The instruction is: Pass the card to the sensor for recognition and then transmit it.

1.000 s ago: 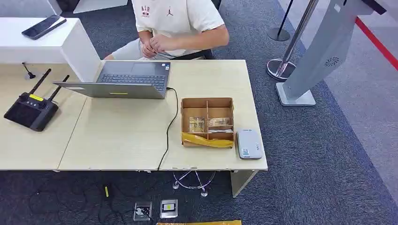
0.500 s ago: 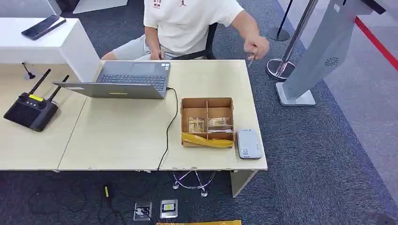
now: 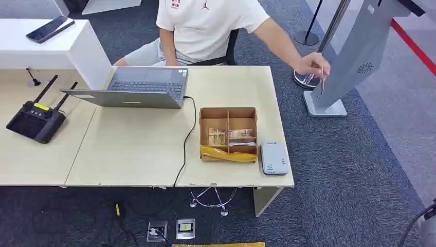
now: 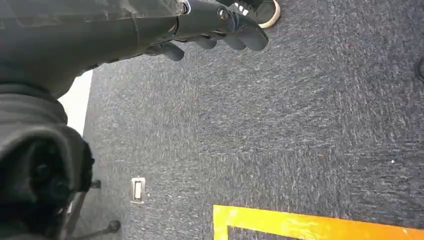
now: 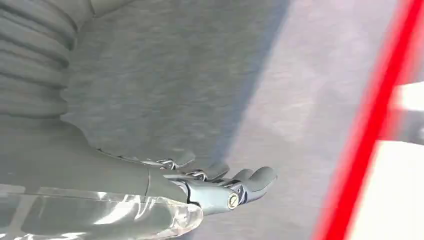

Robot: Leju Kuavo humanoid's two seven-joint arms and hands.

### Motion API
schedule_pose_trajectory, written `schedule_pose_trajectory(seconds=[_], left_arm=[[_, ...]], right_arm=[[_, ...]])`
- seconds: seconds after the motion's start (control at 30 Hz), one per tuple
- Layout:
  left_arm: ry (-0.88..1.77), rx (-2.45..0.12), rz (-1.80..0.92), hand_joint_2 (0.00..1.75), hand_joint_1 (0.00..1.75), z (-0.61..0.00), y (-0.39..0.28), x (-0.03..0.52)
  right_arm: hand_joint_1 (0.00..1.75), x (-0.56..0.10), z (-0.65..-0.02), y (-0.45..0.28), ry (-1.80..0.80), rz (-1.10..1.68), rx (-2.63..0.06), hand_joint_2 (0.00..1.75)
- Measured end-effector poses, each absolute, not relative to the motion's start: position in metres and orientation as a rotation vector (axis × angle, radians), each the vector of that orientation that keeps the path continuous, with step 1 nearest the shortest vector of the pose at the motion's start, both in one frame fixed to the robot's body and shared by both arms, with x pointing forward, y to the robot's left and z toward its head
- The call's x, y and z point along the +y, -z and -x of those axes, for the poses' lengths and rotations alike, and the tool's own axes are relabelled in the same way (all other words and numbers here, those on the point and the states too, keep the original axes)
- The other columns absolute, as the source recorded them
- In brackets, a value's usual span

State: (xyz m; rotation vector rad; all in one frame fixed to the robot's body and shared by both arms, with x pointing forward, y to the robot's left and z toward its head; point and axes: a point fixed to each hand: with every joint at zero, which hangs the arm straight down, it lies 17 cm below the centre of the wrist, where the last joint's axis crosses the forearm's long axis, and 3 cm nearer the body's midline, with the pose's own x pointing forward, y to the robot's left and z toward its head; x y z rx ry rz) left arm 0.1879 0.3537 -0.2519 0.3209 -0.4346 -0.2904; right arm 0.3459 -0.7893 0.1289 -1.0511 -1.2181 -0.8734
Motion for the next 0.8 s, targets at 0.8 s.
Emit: schedule_pose_trajectory(seconds=[0.8], left_arm=[[0.406,-0.522,-0.293,0.00,0.00,-0.227,0.240,0.330]], right_arm=[[0.00,-0.449,-0.569,-0.340,-0.877,1.600,-1.765,1.75]])
